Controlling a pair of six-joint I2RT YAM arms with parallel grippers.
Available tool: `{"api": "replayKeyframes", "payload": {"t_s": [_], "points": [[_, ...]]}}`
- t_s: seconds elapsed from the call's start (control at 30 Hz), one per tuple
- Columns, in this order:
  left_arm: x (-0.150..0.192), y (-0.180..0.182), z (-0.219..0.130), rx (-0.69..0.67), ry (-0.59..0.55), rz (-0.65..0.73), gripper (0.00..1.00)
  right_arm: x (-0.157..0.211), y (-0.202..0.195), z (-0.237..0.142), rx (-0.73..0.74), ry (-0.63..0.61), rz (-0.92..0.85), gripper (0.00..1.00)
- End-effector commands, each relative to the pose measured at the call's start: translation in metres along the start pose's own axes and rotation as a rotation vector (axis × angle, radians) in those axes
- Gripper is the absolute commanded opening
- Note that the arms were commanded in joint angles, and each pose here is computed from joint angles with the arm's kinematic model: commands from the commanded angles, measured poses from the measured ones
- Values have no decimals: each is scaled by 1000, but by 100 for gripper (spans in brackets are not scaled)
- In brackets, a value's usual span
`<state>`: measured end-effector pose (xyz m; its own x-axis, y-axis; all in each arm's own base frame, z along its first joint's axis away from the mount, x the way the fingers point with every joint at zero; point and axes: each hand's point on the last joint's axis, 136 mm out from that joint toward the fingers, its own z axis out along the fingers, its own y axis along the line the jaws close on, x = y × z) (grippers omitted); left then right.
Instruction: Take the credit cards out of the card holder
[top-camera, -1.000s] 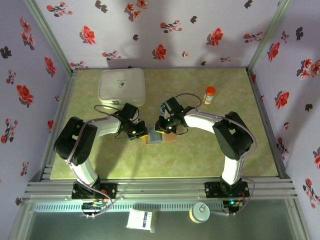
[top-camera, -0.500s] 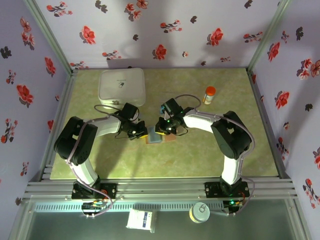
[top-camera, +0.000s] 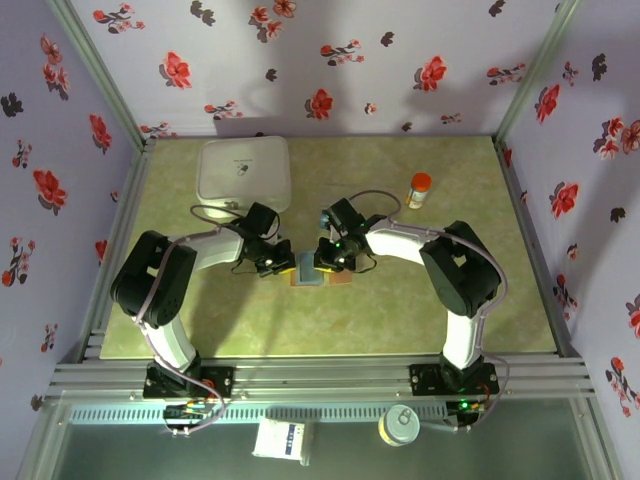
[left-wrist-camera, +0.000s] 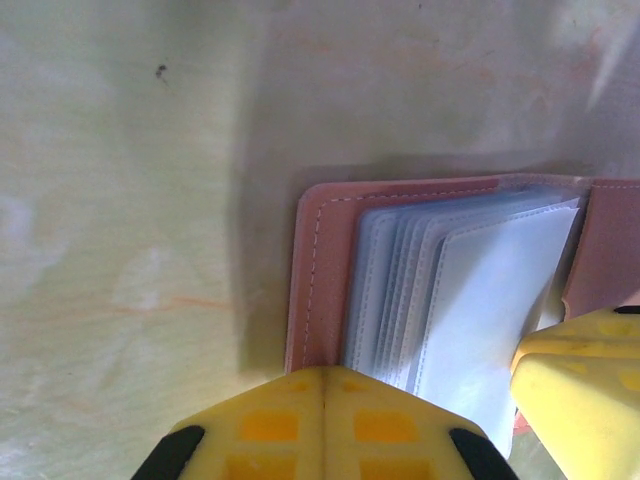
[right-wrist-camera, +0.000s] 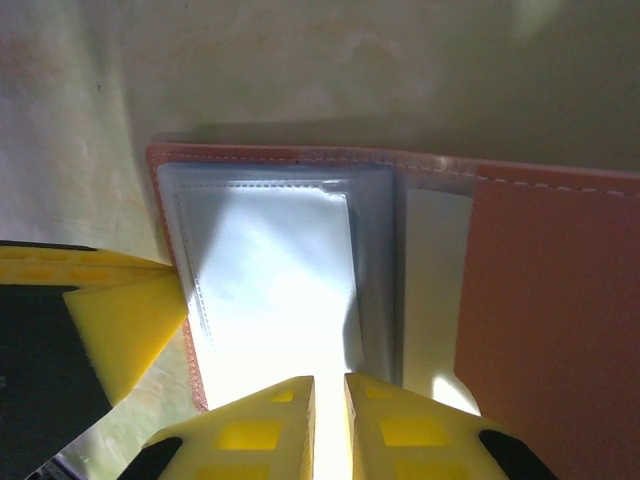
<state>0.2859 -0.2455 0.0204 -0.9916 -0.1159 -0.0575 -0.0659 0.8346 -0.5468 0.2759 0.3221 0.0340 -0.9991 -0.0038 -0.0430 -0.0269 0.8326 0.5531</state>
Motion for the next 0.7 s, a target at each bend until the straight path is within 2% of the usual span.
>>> {"api": "replayKeyframes", "payload": {"t_s": [0.0, 0.67], "points": [[0, 13, 3, -52, 15, 2, 0, -1, -7, 0, 54, -4, -13, 17], [-5, 4, -5, -41, 1, 8, 0, -6, -18, -10, 43, -56, 30, 13]]}}
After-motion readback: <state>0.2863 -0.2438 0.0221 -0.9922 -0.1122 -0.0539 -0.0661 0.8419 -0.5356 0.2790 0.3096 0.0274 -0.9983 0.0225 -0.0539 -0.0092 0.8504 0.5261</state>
